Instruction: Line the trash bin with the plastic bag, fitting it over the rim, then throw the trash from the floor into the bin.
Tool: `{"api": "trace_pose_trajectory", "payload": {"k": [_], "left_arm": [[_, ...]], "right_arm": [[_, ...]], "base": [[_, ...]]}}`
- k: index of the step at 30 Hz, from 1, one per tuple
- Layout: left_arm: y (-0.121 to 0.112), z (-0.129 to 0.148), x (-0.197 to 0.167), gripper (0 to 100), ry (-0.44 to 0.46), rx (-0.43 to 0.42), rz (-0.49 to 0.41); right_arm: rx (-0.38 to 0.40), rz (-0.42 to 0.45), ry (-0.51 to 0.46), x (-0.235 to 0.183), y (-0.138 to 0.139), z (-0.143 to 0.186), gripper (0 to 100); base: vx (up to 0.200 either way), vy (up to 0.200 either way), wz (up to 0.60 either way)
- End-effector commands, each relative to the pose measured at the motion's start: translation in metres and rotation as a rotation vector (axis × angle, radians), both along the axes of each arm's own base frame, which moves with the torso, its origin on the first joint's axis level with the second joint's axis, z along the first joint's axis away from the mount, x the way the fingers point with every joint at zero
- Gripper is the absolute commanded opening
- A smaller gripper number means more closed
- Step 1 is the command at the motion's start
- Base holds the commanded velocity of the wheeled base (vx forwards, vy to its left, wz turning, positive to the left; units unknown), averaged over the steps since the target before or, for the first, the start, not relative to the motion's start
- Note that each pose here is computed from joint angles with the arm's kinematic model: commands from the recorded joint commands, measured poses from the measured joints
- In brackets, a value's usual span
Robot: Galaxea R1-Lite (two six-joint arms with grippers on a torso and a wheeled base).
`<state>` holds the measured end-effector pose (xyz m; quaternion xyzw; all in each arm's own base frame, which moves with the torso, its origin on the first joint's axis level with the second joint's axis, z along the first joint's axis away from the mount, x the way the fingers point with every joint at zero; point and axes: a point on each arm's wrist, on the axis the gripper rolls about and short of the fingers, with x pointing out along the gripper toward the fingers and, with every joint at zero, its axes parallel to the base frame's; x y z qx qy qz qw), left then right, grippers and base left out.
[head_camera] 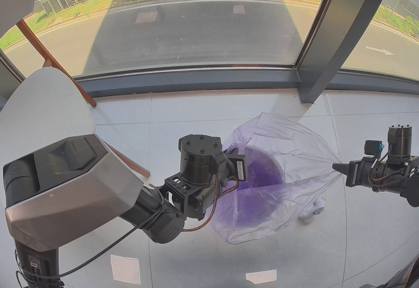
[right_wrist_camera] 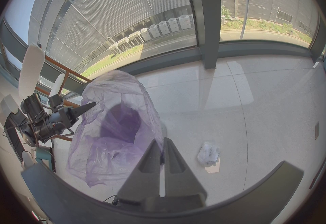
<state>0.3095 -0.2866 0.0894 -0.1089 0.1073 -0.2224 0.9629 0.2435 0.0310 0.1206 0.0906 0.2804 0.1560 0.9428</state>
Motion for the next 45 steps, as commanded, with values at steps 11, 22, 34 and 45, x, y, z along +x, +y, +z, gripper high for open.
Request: {"api": "trace_pose_trajectory", "payload": {"k": [11, 22, 34, 45], "left_arm": [[0.039, -0.019, 0.013, 0, 0.023, 0.024, 0.088], [0.037, -0.018, 0.018, 0, 0.03, 0.028, 0.093], [0.043, 0.005, 0.054, 0, 0.04, 0.035, 0.158], [0.057, -0.008, 0.071, 0, 0.097, 0.086, 0.222]], "right_arm": [[-0.009, 0.035, 0.071, 0.029, 0.014, -0.03, 0], [-0.002, 0.023, 0.03, 0.077, 0.018, -0.049, 0], [0.009, -0.025, -0.069, 0.125, 0.008, -0.05, 0], [0.006, -0.047, -0.05, 0.135, 0.001, -0.065, 0]], "base": [[0.0, 0.0, 0.0], [0.0, 0.0, 0.0], [0.0, 0.0, 0.0], [0.0, 0.0, 0.0]]}}
